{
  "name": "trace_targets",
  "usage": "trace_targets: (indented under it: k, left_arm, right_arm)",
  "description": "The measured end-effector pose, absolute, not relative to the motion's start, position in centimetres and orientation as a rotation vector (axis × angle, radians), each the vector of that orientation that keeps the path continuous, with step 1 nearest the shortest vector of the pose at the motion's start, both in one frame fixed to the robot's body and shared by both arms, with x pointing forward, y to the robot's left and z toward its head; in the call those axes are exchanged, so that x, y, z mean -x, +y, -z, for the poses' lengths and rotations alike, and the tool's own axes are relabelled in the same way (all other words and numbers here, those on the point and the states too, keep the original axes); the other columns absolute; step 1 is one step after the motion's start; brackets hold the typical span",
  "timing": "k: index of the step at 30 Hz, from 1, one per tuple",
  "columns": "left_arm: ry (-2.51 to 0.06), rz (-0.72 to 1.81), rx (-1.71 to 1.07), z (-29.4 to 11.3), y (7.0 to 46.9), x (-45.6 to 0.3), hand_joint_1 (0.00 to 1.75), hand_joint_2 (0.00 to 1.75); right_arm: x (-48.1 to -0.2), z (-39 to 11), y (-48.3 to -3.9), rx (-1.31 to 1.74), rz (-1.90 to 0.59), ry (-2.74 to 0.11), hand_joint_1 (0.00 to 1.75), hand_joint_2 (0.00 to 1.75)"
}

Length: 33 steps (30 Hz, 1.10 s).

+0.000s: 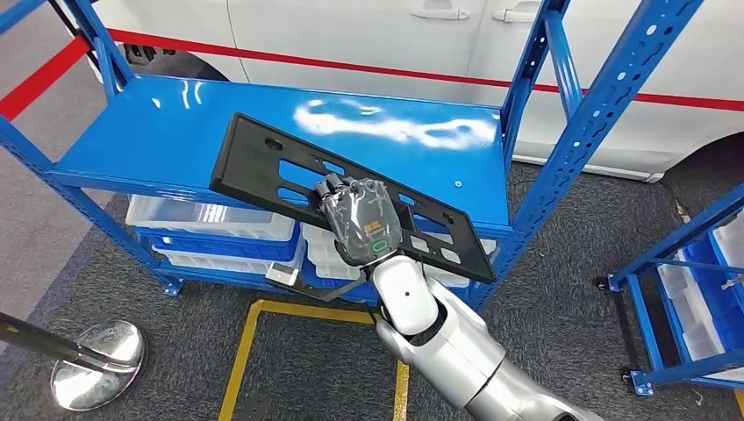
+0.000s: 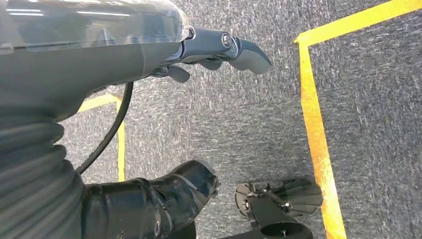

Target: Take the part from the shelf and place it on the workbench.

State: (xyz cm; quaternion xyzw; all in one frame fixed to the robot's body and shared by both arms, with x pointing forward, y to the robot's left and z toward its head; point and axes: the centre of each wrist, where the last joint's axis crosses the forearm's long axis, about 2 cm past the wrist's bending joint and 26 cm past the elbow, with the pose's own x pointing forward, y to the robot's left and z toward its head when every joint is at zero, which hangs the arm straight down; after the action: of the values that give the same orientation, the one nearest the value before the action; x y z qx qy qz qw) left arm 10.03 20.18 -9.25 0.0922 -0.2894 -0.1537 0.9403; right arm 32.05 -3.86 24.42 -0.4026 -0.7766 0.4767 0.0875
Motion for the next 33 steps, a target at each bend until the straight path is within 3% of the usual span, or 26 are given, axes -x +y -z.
trace_targets:
  k: [33]
  left_arm:
    - [-0.589,0.335,-0.185,9.23,20.05,-10.02,0.00,1.75]
  right_arm:
    - [-32.04,-24.30,-3.61,1.114,-1.347,-2.320,1.75,1.75]
